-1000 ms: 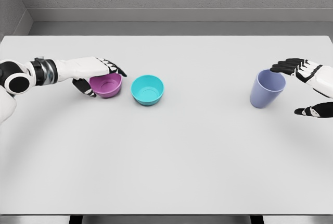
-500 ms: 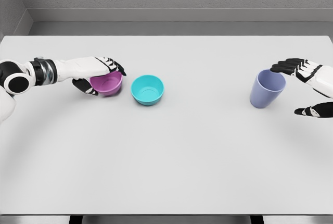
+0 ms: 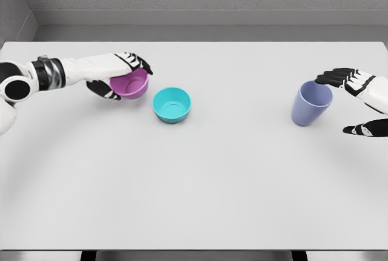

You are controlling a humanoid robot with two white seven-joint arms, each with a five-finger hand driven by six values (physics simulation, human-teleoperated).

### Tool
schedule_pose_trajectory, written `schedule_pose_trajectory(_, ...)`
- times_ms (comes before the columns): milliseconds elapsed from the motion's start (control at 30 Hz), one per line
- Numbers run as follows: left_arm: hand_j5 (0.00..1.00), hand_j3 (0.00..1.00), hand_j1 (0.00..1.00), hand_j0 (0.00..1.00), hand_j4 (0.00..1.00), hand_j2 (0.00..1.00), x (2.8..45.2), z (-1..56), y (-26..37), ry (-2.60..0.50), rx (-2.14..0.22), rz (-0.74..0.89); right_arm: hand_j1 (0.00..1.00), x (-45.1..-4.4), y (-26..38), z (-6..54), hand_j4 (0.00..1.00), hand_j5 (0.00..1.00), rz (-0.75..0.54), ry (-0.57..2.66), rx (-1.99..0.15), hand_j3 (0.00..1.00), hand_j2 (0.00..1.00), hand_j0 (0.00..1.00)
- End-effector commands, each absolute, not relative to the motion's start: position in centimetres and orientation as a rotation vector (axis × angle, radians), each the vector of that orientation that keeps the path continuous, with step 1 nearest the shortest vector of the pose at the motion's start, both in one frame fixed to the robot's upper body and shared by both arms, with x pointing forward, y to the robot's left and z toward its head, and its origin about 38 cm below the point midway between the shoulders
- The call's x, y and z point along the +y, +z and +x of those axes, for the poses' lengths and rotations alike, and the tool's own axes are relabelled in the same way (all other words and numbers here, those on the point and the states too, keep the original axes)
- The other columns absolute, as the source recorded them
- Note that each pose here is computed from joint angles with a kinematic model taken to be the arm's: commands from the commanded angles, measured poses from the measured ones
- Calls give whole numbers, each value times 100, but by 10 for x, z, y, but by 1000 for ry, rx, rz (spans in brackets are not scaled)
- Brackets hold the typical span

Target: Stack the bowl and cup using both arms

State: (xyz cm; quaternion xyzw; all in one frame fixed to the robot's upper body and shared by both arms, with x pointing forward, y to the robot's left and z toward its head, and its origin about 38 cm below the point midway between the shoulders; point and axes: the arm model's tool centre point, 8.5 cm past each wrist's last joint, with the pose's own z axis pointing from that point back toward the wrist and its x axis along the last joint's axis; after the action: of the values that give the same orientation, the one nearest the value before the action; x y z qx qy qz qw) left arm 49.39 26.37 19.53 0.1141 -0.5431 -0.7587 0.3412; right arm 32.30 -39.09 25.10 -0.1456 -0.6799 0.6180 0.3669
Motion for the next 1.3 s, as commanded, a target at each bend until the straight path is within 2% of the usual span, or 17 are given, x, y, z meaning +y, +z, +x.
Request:
schedule_pose_trajectory(0,50,50,50,50,50,50,249,490,208,-1976,-1486,278,100,-391,252,323,100,100,-372,1583,-1749,100,100,100)
schedule_pose_trajectory(200,50,50,50,50,50,50,209,487,209,-1998,-1568,215,100,-391,252,323,100,100,-372,1583,-1749,100,100,100)
schedule_pose_trajectory(400,50,50,50,50,50,50,191,481,207,-2040,-1583,189,100,-391,252,323,100,100,-374,1583,-1749,100,100,100)
schedule_pose_trajectory(933,52,52,52,52,52,52,185,474,186,-2087,-1523,153,100,-391,252,323,100,100,-372,1583,-1749,100,100,100)
schedule_pose_trajectory(967,54,54,54,54,54,54,185,474,186,-2087,-1523,153,100,-391,252,323,100,100,-372,1583,-1749,100,100,100)
schedule_pose_trajectory(1033,70,70,70,70,70,70,186,474,186,-2086,-1522,153,100,-391,252,323,100,100,-372,1583,-1749,100,100,100)
schedule_pose_trajectory(1067,87,87,87,87,87,87,186,474,186,-2086,-1522,153,100,-391,252,323,100,100,-372,1583,-1749,100,100,100)
schedule_pose_trajectory(1100,97,97,97,97,97,97,186,474,186,-2086,-1522,153,100,-391,252,323,100,100,-372,1583,-1749,100,100,100)
schedule_pose_trajectory(1267,100,100,100,100,100,100,186,474,186,-2086,-1520,155,100,-391,252,323,100,100,-372,1583,-1749,100,100,100)
